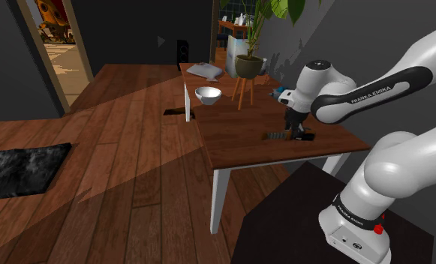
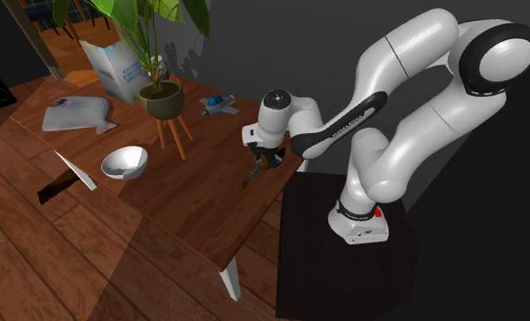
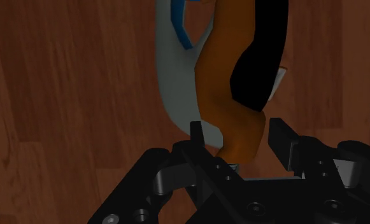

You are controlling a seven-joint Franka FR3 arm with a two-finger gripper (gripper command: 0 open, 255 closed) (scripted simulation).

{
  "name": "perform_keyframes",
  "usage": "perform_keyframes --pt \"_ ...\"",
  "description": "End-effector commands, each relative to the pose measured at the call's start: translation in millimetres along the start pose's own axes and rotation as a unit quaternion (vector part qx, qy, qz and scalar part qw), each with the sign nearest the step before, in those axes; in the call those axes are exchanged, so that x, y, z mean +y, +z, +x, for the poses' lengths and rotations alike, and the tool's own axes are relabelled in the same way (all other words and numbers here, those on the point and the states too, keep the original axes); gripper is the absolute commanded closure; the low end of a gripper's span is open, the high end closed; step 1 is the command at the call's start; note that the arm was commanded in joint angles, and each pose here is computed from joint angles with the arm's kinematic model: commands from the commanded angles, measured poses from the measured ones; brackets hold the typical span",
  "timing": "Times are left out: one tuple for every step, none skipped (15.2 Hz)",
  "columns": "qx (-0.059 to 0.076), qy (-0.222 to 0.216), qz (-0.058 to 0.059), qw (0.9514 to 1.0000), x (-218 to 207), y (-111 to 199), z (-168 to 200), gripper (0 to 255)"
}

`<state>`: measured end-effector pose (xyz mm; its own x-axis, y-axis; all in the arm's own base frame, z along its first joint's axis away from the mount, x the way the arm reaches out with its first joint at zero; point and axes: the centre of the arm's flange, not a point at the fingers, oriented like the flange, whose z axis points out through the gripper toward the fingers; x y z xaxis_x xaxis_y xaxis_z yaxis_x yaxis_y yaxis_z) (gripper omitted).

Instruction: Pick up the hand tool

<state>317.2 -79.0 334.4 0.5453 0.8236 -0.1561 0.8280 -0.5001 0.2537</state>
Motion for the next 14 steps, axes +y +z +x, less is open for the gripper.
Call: perform_keyframes --pt "0.000 0.000 0.001 1.0000 1.9 -7.2 -1.3 255" --pt "0.000 0.000 0.001 1.0000 3.2 -12.3 -2.2 255" --pt "0.000 0.000 0.001 1.0000 4.5 -17.3 -3.0 255" --pt "0.000 0.000 0.001 1.0000 5.9 -22.4 -3.8 255" --pt "0.000 0.000 0.001 1.0000 7.2 -27.4 -4.6 255" --pt "0.000 0.000 0.001 1.0000 8.6 -32.4 -5.5 255" --pt "0.000 0.000 0.001 1.0000 9.9 -37.5 -6.3 255" --pt "0.000 0.000 0.001 1.0000 11.2 -42.5 -7.1 255" --pt "0.000 0.000 0.001 1.0000 12.6 -47.6 -7.9 255" --pt "0.000 0.000 0.001 1.0000 13.9 -52.6 -8.8 255" --pt "0.000 0.000 0.001 1.0000 15.3 -57.6 -9.6 255" --pt "0.000 0.000 0.001 1.0000 16.6 -62.7 -10.4 255" --pt "0.000 0.000 0.001 1.0000 17.9 -67.7 -11.2 255" --pt "0.000 0.000 0.001 1.0000 19.3 -72.8 -12.1 255"
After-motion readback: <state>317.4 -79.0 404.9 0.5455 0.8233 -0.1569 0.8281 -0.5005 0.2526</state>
